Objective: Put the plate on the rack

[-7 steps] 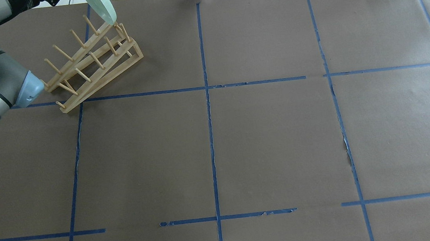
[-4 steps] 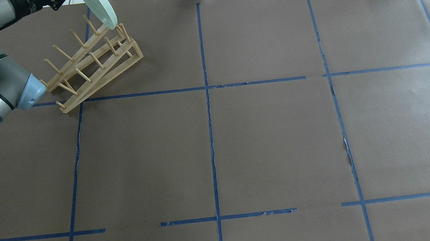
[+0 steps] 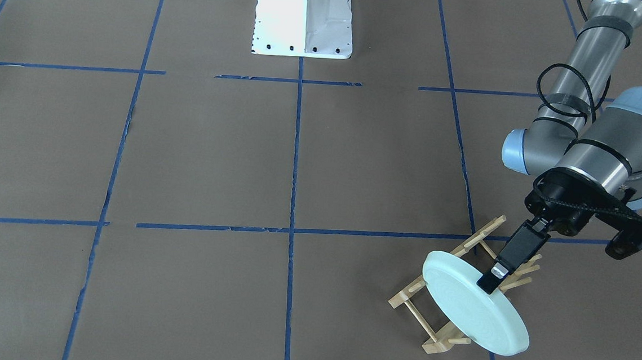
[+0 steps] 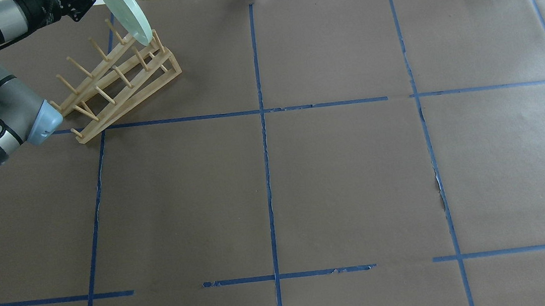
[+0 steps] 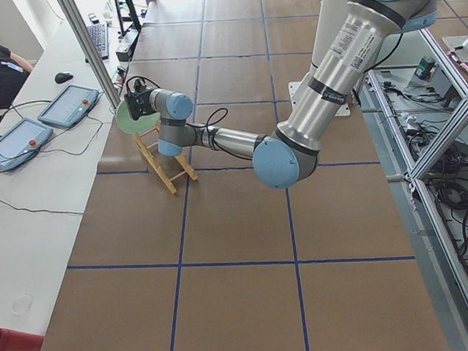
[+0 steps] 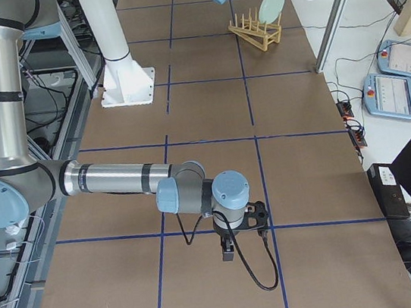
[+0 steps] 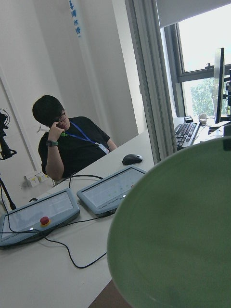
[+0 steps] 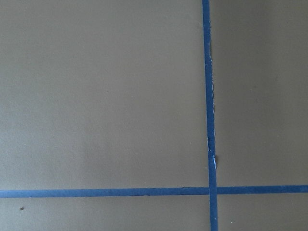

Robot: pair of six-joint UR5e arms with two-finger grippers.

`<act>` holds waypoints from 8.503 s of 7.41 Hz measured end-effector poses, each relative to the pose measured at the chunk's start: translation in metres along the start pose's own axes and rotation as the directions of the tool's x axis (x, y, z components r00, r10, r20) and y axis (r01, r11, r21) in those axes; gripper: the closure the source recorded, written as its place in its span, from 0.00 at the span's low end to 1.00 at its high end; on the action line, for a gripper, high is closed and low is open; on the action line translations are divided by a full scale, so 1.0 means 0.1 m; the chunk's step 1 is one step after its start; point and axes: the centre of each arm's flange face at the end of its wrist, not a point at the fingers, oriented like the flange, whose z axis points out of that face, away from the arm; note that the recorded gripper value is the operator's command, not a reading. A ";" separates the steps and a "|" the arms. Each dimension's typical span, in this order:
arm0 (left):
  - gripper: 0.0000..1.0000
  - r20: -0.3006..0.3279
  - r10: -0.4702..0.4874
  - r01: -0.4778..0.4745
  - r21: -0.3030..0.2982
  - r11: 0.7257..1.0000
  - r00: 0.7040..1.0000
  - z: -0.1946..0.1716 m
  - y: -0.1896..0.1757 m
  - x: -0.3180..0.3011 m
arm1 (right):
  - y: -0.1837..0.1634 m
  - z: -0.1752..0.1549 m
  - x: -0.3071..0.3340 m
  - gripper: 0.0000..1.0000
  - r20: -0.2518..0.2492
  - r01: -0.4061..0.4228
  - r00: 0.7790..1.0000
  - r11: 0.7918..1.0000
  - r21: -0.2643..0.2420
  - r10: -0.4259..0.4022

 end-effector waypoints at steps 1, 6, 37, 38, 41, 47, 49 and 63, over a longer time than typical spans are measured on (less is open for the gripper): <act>1.00 0.005 -0.002 0.002 -0.002 1.000 1.000 0.01 0.02 -0.03 | 0.00 0.00 0.00 0.00 0.000 0.000 1.000 1.000 -0.001 0.000; 1.00 0.046 -0.012 0.012 0.004 1.000 0.999 0.06 0.00 -0.25 | 0.00 0.00 0.00 0.00 0.000 0.000 1.000 1.000 0.000 0.000; 0.00 0.535 0.812 -0.256 -0.772 0.582 0.233 -3.71 -1.81 -1.23 | 0.00 0.00 0.00 0.00 0.000 0.001 1.000 1.000 -0.001 -0.001; 0.00 0.564 0.785 -0.188 -0.768 0.613 0.257 -3.89 -1.88 -1.34 | 0.00 0.00 0.00 0.00 0.000 0.001 1.000 1.000 -0.001 -0.001; 0.00 0.581 0.712 -0.095 -0.745 0.661 0.394 -4.10 -1.83 -1.64 | 0.00 0.00 0.00 0.00 0.000 -0.001 1.000 1.000 0.000 0.001; 0.00 0.595 0.688 -0.057 -0.738 0.672 0.415 -4.21 -1.98 -2.14 | 0.00 0.00 0.00 0.00 0.000 0.000 1.000 1.000 0.000 0.000; 0.00 0.596 0.689 -0.058 -0.738 0.673 0.412 -4.21 -1.98 -2.13 | 0.00 0.00 0.00 0.00 0.000 0.000 1.000 1.000 0.000 0.000; 0.00 0.592 0.697 -0.067 -0.741 0.668 0.405 -4.19 -1.98 -2.09 | 0.00 0.00 0.00 0.00 0.000 0.000 1.000 1.000 0.000 0.000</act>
